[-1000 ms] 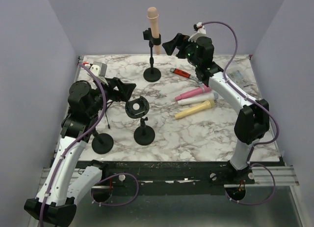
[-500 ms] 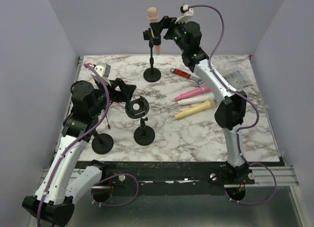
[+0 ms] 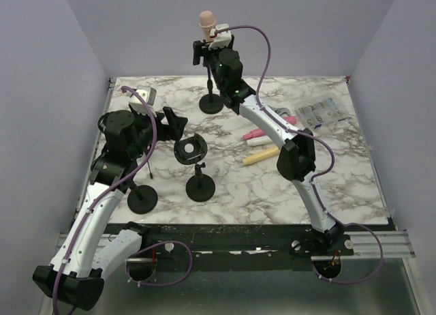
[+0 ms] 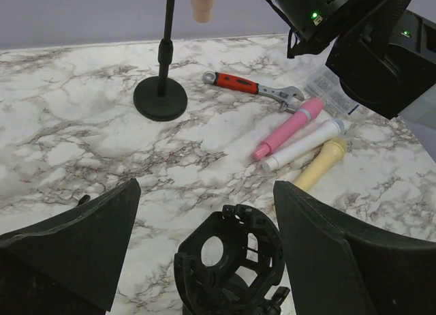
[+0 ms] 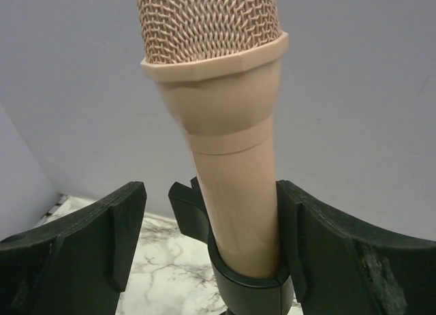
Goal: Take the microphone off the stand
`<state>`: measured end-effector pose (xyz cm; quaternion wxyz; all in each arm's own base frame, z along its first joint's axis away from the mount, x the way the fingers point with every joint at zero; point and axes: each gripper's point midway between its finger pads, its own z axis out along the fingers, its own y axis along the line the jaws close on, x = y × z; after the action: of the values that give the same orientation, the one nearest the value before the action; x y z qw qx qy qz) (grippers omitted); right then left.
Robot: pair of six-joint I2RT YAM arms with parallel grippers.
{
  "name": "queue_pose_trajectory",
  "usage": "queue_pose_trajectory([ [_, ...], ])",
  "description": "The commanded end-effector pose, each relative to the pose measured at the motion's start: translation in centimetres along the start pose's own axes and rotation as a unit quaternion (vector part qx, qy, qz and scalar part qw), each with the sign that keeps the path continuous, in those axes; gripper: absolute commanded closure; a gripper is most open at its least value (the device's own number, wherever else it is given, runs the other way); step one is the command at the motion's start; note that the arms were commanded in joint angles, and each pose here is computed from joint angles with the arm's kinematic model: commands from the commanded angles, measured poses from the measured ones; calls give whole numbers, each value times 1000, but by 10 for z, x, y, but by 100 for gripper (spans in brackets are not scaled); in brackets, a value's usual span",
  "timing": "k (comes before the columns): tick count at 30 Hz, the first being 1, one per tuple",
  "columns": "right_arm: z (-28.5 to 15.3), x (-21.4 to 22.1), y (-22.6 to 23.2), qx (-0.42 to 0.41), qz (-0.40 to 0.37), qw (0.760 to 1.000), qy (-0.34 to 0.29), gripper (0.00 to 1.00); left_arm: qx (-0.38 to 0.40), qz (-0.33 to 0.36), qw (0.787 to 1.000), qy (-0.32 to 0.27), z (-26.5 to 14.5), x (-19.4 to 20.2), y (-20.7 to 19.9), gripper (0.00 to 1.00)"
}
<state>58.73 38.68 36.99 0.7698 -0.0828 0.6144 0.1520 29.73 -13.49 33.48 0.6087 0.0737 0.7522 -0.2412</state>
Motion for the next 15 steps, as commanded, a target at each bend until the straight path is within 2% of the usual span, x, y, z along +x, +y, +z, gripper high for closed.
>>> queue_pose_trajectory([
  [1, 4, -11, -36, 85, -37, 995, -32, 21, -13, 8, 1000, -9, 0, -9, 3, 18],
  [3, 5, -12, -39, 93, -40, 994, -39, 25, -14, 8, 1000, -8, 1, -8, 4, 18],
  [6, 4, -16, -45, 112, -48, 992, -46, 36, -15, 7, 1000, -6, 2, -7, 4, 18],
  [8, 5, -18, -45, 107, -56, 991, -49, 48, -15, 6, 1000, -6, 2, -7, 5, 18],
  [11, 6, -18, -36, 80, -61, 994, -42, 72, -19, 5, 1000, -7, 2, -7, 7, 18],
  [15, -4, -23, -9, -5, -44, 998, -36, 97, -23, 3, 1000, -11, 2, -7, 10, 17],
])
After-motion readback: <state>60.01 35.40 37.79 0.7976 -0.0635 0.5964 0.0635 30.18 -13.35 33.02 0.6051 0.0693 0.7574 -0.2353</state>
